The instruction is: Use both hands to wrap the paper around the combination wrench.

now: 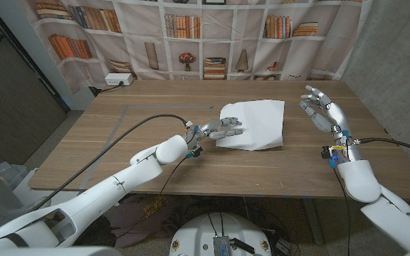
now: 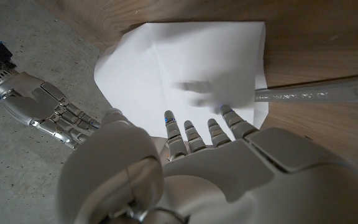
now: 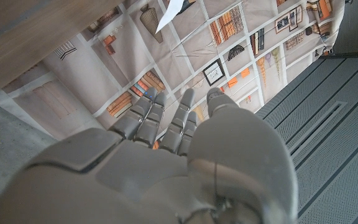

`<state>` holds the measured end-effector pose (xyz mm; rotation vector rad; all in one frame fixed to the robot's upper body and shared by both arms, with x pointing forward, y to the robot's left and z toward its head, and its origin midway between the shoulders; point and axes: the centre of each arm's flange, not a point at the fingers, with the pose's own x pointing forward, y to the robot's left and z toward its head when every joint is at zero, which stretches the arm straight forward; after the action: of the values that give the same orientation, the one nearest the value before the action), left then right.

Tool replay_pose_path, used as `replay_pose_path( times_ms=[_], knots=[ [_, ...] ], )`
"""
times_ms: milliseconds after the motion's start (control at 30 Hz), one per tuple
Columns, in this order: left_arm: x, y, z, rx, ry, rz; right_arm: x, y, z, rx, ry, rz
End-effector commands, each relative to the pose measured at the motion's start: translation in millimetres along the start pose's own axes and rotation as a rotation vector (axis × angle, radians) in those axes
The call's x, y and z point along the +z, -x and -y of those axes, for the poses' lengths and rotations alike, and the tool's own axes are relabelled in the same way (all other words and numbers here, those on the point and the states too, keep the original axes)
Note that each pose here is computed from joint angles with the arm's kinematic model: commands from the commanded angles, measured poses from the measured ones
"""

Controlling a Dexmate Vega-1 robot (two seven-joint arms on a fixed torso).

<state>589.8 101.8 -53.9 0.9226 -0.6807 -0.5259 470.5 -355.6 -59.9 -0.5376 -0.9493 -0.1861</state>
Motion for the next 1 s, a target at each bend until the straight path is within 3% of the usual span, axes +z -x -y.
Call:
replay_pose_path(
  times_ms=[33,300,433,600,833,1000],
  knots=[
    [-5.0,0.3,2.9,-0.004,0.023,-0.031,-3.8,7.8,-0.3,0.059,-0.001,-0.039],
    [-3.8,0.7,2.8,0.003,0.025,-0.031,-0.3,13.1,-8.7,0.177,0.133,-0.041],
    [-3.4,0.8,2.7,0.005,0.025,-0.03,-1.3,17.5,-13.5,0.229,0.164,-0.07],
    [-3.4,0.5,3.5,0.005,0.031,-0.03,-1.2,24.9,-16.4,0.231,0.239,-0.093],
    [-3.9,-0.4,5.3,0.001,0.035,-0.028,-4.8,32.1,-18.5,0.241,0.254,-0.151],
    [-3.6,-0.7,6.3,-0.001,0.038,-0.025,-6.9,35.9,-21.6,0.239,0.204,-0.116]
  ],
)
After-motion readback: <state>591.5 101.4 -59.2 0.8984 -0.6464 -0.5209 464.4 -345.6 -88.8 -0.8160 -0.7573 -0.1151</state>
